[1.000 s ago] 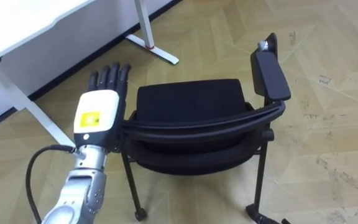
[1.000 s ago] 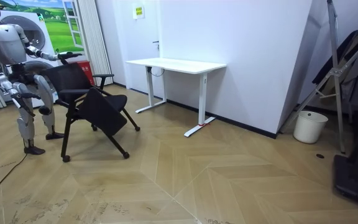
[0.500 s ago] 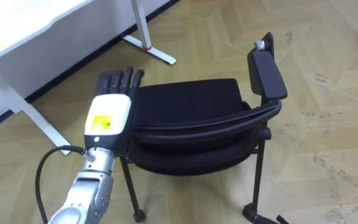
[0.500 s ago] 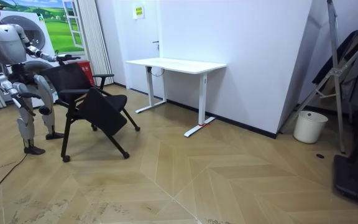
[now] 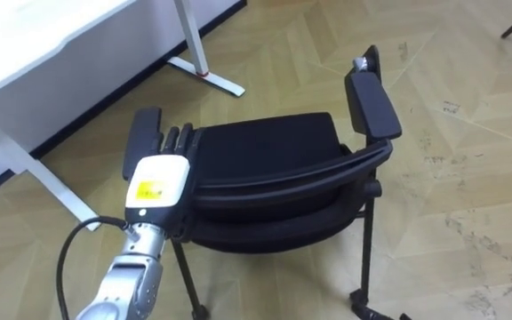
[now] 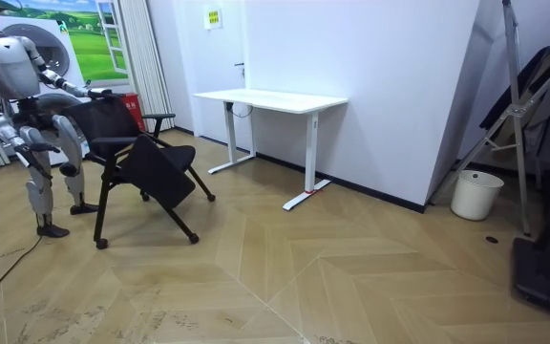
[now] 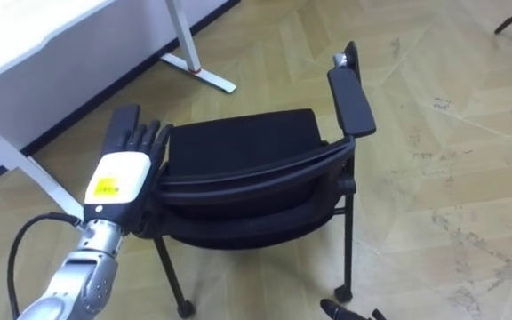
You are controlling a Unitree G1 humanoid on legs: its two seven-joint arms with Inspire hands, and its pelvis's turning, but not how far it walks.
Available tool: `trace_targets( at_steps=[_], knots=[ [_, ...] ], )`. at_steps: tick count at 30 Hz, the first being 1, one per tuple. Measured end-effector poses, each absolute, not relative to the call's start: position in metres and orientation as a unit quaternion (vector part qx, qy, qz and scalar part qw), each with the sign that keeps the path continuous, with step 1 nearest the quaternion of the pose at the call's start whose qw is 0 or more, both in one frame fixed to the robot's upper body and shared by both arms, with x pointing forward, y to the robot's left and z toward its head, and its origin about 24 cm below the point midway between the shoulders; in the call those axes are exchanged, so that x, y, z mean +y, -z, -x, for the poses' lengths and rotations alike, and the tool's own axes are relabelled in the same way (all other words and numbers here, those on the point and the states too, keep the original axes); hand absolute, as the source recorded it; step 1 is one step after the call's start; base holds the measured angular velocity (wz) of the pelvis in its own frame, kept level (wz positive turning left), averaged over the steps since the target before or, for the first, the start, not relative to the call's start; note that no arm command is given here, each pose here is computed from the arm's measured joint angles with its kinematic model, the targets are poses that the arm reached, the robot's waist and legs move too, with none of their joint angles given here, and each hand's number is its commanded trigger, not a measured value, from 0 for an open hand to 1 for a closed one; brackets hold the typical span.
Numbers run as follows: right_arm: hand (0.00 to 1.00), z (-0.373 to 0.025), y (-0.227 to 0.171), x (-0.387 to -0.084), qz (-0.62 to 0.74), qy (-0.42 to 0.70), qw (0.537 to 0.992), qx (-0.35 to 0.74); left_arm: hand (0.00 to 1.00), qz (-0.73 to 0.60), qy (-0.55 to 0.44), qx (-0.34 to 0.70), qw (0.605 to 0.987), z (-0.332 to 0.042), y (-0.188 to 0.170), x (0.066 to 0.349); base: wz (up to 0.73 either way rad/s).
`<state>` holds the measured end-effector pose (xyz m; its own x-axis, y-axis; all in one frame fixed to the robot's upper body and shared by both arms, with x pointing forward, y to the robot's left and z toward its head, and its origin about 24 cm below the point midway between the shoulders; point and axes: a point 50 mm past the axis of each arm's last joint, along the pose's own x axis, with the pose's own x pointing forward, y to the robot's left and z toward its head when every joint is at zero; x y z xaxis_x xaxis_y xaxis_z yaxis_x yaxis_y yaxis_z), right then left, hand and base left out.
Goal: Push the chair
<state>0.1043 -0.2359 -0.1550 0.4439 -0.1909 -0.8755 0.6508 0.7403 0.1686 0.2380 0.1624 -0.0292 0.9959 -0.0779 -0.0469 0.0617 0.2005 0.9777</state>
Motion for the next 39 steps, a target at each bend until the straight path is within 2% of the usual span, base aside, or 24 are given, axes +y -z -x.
trace_targets(
  at_steps=[11,12,13,30,39],
  knots=[
    [0.00,-0.105,0.153,-0.244,-0.249,0.278,0.810,0.452,0.00,-0.628,0.034,-0.007,0.778,-0.240,0.038,0.163,-0.02],
    [0.00,-0.107,0.152,-0.245,-0.249,0.278,0.811,0.450,0.09,-0.628,0.034,-0.007,0.778,-0.239,0.040,0.164,-0.06],
    [0.00,-0.107,0.152,-0.246,-0.250,0.278,0.812,0.448,1.00,-0.628,0.035,-0.007,0.777,-0.239,0.042,0.164,-0.11],
    [0.00,-0.099,0.153,-0.247,-0.247,0.278,0.809,0.455,1.00,-0.637,0.039,0.011,0.770,-0.240,0.048,0.170,-0.04],
    [0.00,-0.122,0.142,-0.259,-0.100,0.279,0.840,0.455,1.00,-0.641,0.039,-0.003,0.766,-0.244,0.043,0.177,0.00]
  ],
)
